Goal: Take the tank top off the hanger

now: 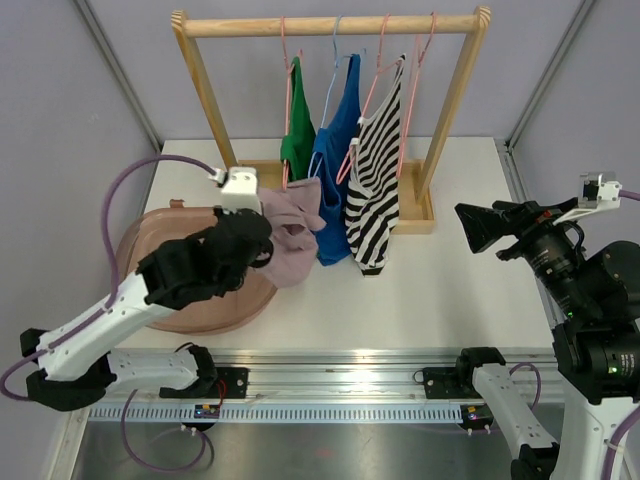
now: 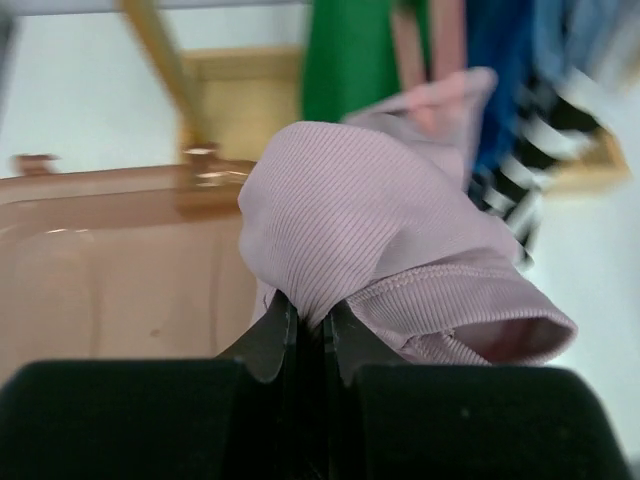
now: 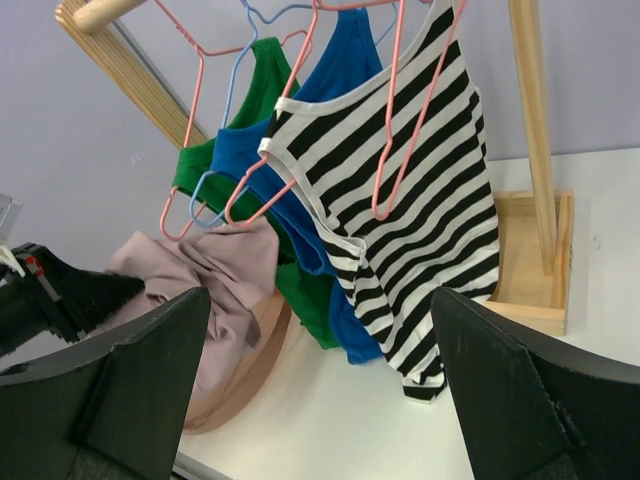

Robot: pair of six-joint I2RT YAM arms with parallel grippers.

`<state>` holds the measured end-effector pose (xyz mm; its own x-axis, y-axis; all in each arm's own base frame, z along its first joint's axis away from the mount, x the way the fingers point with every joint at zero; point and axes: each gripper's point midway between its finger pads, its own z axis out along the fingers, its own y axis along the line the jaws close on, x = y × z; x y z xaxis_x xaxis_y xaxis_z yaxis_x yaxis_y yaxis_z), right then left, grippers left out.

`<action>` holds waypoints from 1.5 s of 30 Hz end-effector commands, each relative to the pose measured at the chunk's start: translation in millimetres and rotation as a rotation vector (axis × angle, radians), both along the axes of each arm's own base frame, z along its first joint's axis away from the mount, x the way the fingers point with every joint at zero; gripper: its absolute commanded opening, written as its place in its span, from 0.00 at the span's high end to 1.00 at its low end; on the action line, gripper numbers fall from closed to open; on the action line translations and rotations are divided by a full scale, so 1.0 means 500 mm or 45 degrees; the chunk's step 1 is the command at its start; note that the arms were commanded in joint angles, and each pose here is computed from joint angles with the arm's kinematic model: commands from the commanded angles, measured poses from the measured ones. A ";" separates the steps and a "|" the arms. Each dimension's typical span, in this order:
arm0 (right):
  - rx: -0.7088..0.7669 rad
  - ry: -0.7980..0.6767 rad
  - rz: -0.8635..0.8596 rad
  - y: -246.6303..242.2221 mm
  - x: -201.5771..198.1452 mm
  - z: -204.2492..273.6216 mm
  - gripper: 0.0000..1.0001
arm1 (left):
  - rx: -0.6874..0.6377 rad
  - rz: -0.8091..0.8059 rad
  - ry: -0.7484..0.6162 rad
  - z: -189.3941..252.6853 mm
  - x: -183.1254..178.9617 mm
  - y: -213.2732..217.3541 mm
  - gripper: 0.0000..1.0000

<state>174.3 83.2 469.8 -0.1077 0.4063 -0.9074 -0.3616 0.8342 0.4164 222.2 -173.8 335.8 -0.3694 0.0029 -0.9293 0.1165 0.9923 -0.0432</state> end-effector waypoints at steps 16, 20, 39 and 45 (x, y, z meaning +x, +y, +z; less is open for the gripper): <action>0.227 -0.065 0.386 0.100 0.118 0.159 0.00 | 0.037 0.529 0.295 -0.124 0.072 0.303 1.00; 0.257 0.057 0.472 0.125 0.175 0.161 0.08 | 0.043 0.534 0.384 -0.178 0.065 0.319 0.78; -0.207 0.231 -0.169 0.270 0.452 0.057 0.31 | -0.135 0.247 0.196 -0.191 0.024 0.264 0.01; -0.351 0.242 -0.402 0.249 0.526 0.012 0.34 | -0.129 0.211 0.207 -0.196 0.026 0.256 0.01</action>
